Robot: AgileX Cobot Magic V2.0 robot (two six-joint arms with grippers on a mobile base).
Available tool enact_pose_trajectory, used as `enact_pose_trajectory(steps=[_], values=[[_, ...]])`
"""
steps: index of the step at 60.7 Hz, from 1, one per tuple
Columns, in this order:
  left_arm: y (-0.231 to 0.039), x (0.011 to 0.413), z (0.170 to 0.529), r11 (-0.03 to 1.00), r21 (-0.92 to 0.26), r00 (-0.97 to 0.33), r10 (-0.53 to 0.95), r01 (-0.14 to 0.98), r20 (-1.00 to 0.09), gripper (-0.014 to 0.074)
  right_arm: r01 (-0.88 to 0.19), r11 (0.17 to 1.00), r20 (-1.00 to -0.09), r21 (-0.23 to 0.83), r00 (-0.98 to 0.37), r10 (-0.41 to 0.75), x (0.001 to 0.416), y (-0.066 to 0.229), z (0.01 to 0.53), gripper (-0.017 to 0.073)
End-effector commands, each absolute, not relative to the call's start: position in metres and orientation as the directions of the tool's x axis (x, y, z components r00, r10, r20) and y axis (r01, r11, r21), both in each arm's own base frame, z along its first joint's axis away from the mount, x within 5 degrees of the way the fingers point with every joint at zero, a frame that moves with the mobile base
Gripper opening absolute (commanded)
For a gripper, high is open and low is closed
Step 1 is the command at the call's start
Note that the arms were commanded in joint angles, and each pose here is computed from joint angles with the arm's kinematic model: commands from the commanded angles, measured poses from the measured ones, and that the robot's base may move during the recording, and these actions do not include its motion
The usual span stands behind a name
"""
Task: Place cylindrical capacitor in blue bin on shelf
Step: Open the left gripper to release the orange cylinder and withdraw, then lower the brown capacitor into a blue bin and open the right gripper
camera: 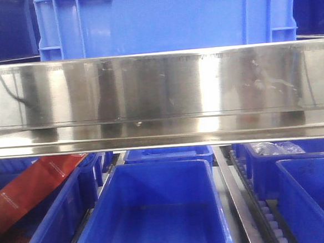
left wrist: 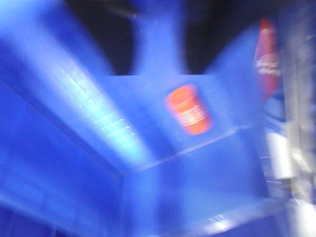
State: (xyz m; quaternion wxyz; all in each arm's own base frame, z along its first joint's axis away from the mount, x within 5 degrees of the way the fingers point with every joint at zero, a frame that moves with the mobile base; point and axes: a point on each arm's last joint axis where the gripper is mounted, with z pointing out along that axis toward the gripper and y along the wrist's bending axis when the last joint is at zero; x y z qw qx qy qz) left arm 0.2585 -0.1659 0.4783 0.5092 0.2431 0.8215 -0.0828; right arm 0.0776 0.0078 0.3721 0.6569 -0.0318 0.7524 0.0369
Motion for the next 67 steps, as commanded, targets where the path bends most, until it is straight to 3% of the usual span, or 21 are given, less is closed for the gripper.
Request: enact_pose_trajectory(steps=[1, 4, 20, 35, 55, 67], values=[[-0.144, 0.238, 0.481, 0.882, 0.097, -0.367, 0.289, 0.461, -0.884, -0.0078, -0.097, 0.995, -0.993, 0.013, -0.116, 0.002, 0.077, 0.008, 0.374, -0.0100], [-0.132, 0.227, 0.475, 0.890, 0.085, -0.381, 0.277, 0.448, -0.882, -0.0112, -0.097, 0.995, -0.992, 0.013, -0.123, 0.001, 0.077, 0.008, 0.373, -0.0100], [-0.063, 0.148, 0.449, 0.937, 0.029, -0.364, 0.163, 0.347, -0.917, -0.0111, -0.107, 0.994, -0.990, 0.010, -0.144, -0.006, 0.085, 0.009, 0.381, -0.0100], [-0.022, 0.079, 0.411, 0.961, -0.011, -0.329, 0.084, 0.275, -0.941, -0.0111, -0.231, 0.972, -0.991, -0.039, -0.117, -0.068, 0.121, 0.028, 0.432, -0.0100], [-0.002, 0.032, 0.384, 0.964, -0.030, -0.267, 0.044, 0.264, -0.963, -0.0111, -0.442, 0.895, -0.983, -0.063, -0.127, -0.132, 0.222, 0.104, 0.492, -0.0100], [0.000, 0.030, 0.379, 0.966, -0.031, -0.321, 0.055, 0.257, -0.945, -0.0111, -0.493, 0.868, -0.944, -0.052, -0.259, -0.204, 0.291, 0.151, 0.481, -0.0100]])
